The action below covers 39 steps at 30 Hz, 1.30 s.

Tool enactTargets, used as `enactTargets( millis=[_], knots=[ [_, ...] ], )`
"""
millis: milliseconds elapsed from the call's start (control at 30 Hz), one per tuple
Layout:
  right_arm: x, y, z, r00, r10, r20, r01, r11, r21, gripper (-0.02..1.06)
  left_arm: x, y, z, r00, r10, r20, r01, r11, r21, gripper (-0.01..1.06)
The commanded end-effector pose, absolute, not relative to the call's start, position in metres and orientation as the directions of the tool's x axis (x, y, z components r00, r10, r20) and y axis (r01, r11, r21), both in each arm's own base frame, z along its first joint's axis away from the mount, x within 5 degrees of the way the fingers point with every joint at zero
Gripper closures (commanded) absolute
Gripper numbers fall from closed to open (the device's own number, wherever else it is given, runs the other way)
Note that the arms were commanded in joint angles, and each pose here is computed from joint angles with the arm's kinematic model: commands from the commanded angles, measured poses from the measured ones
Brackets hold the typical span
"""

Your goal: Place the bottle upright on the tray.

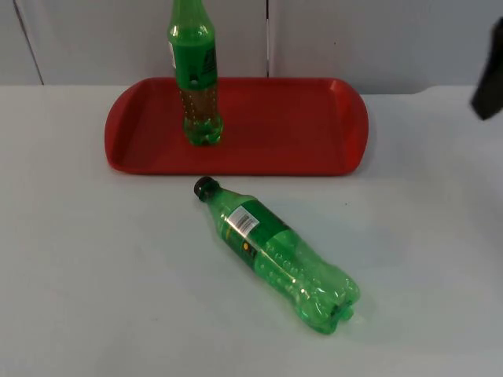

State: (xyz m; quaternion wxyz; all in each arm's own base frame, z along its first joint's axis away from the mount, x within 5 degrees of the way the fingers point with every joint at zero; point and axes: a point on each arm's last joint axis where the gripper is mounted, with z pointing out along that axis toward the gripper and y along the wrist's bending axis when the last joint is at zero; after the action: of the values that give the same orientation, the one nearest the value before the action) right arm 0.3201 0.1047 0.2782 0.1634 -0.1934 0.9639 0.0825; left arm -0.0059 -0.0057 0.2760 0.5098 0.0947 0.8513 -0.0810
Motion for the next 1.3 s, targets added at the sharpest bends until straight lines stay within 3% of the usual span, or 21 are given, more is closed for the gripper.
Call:
enactTargets(
  millis=[0, 300, 567, 933, 1100, 1267],
  knots=[
    [0.327, 0.122, 0.275, -0.846, -0.399, -0.353, -0.452, 0.889, 0.079, 0.0, -0.006, -0.006, 0.275, -0.465, 0.075, -0.882, 0.243, 0.969, -0.046, 0.0],
    [0.352, 0.204, 0.255, -0.758, -0.557, -0.339, -0.608, 0.792, 0.058, 0.0, -0.006, -0.006, 0.275, -0.465, 0.075, -0.882, 0.243, 0.969, -0.046, 0.0],
    [0.355, 0.278, 0.229, -0.665, -0.696, -0.27, -0.71, 0.702, -0.058, 0.0, -0.006, -0.006, 0.275, -0.465, 0.075, -0.882, 0.243, 0.969, -0.046, 0.0],
    [0.353, 0.328, 0.182, -0.667, -0.714, -0.213, -0.721, 0.69, -0.053, 0.0, -0.006, -0.006, 0.275, -0.465, 0.075, -0.882, 0.243, 0.969, -0.046, 0.0],
    [0.356, 0.338, 0.155, -0.684, -0.703, -0.196, -0.684, 0.711, -0.165, 0.0, -0.006, -0.006, 0.275, -0.465, 0.075, -0.882, 0.243, 0.969, -0.046, 0.0],
    [0.358, 0.345, 0.133, -0.692, -0.69, -0.213, -0.683, 0.721, -0.12, 0.0, -0.006, -0.006, 0.275, -0.465, 0.075, -0.882, 0.243, 0.969, -0.046, 0.0]
  ],
)
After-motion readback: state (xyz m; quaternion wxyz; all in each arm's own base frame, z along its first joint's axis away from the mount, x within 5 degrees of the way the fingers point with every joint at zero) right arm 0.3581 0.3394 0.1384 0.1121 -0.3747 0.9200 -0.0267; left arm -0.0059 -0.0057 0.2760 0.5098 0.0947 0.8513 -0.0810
